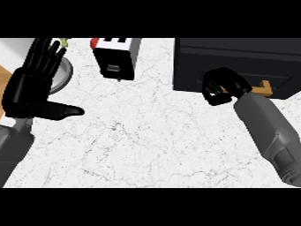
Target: Pick up the cup, place it into the drawer and close the drawer
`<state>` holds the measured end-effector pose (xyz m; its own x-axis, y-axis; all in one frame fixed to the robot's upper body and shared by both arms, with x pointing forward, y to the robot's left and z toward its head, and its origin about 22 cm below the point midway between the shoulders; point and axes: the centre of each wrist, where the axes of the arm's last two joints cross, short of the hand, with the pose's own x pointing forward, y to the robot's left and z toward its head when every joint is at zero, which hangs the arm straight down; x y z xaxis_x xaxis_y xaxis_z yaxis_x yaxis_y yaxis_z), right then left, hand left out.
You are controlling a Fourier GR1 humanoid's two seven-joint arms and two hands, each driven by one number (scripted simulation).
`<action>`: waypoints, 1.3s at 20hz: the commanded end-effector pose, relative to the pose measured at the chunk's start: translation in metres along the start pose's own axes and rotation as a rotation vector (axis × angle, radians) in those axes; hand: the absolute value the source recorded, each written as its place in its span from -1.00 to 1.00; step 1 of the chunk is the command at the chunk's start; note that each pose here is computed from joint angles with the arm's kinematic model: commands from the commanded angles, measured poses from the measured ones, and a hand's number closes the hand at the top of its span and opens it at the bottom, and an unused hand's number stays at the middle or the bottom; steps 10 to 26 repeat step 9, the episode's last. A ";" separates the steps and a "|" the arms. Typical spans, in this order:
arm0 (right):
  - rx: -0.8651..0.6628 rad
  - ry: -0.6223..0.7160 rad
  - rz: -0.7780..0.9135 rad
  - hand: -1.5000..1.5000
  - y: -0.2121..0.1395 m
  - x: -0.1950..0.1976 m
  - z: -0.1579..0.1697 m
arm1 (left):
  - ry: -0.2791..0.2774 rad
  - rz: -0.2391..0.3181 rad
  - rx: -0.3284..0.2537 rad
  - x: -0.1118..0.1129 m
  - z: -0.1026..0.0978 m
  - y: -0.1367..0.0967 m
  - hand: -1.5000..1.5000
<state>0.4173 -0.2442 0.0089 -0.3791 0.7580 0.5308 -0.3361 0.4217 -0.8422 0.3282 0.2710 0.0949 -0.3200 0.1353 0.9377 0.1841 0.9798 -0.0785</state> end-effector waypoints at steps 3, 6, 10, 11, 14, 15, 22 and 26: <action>-0.164 0.109 0.010 1.00 -0.068 -0.009 0.005 | 0.005 0.009 -0.004 -0.008 0.003 0.002 -1.00; -0.171 0.103 0.009 1.00 -0.066 -0.008 0.004 | 0.014 0.014 -0.022 -0.011 0.004 0.000 -1.00; -0.170 0.099 -0.002 1.00 -0.070 -0.013 0.009 | 0.016 0.025 -0.018 -0.013 0.002 -0.006 -1.00; -0.170 0.099 -0.002 1.00 -0.070 -0.013 0.009 | 0.016 0.025 -0.018 -0.013 0.002 -0.006 -1.00; -0.170 0.099 -0.002 1.00 -0.070 -0.013 0.009 | 0.016 0.025 -0.018 -0.013 0.002 -0.006 -1.00; -0.170 0.099 -0.002 1.00 -0.070 -0.013 0.009 | 0.016 0.025 -0.018 -0.013 0.002 -0.006 -1.00; -0.170 0.099 -0.002 1.00 -0.070 -0.013 0.009 | 0.016 0.025 -0.018 -0.013 0.002 -0.006 -1.00; -0.170 0.099 -0.002 1.00 -0.070 -0.013 0.009 | 0.016 0.025 -0.018 -0.013 0.002 -0.006 -1.00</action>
